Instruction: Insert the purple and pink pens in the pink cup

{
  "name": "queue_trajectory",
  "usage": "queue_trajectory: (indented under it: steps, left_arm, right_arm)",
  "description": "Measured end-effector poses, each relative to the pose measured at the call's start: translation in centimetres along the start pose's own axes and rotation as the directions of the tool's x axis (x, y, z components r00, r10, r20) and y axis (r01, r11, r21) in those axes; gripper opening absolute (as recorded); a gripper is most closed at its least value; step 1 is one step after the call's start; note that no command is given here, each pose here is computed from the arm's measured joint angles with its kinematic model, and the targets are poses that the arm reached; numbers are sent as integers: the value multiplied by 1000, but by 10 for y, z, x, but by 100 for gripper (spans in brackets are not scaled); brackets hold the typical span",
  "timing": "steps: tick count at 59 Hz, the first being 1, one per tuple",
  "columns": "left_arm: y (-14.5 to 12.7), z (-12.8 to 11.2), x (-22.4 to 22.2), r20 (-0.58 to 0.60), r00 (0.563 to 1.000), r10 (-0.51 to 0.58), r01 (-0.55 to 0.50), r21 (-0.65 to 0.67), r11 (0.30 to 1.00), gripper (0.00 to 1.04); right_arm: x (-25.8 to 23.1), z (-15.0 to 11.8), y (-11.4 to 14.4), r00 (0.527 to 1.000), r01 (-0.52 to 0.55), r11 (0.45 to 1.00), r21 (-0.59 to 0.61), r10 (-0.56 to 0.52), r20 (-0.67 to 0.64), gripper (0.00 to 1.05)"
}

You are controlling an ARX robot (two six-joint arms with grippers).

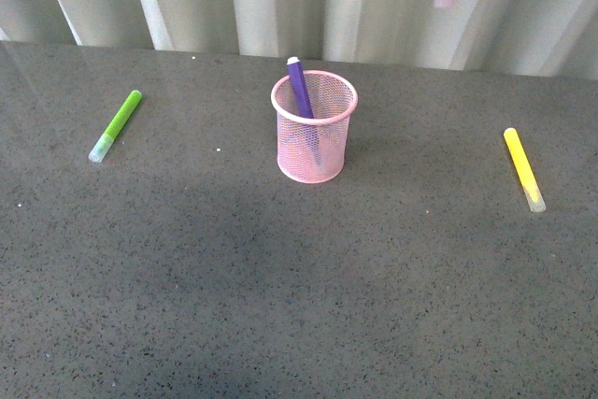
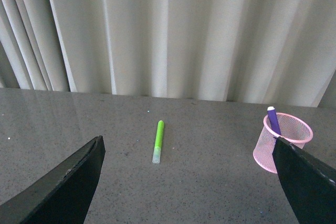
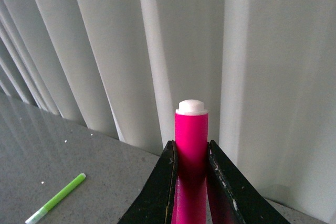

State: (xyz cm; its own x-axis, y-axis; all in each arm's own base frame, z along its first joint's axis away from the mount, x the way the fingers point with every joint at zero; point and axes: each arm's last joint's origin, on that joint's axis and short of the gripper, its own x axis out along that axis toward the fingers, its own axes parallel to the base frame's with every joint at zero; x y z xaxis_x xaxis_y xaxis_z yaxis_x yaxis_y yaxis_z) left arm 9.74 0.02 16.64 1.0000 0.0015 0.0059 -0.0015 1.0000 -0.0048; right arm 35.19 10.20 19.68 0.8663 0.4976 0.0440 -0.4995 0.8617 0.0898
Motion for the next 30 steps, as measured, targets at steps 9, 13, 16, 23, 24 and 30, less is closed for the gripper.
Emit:
queue_trajectory:
  steps: [9,13,16,23,24,30]
  left_arm:
    - [0,0,0,0,1000,0,0,0,1000,98]
    - [0,0,0,0,1000,0,0,0,1000,98]
    - [0,0,0,0,1000,0,0,0,1000,98]
    - [0,0,0,0,1000,0,0,0,1000,98]
    - [0,0,0,0,1000,0,0,0,1000,98]
    - [0,0,0,0,1000,0,0,0,1000,98]
  right_arm:
    - [11,-22,7,999,-38,999,-19,37,-14,11]
    - [20,-30,12,998,-54,998,-31,54,-21,11]
    - [27,-34,14,998,-61,997,-39,60,-25,11]
    - [45,-45,19,996,-83,995,-60,81,-32,11]
    - [47,-47,20,996,-86,994,-62,84,-36,11]
    - [59,-57,18,994,-101,991,-82,97,-51,11]
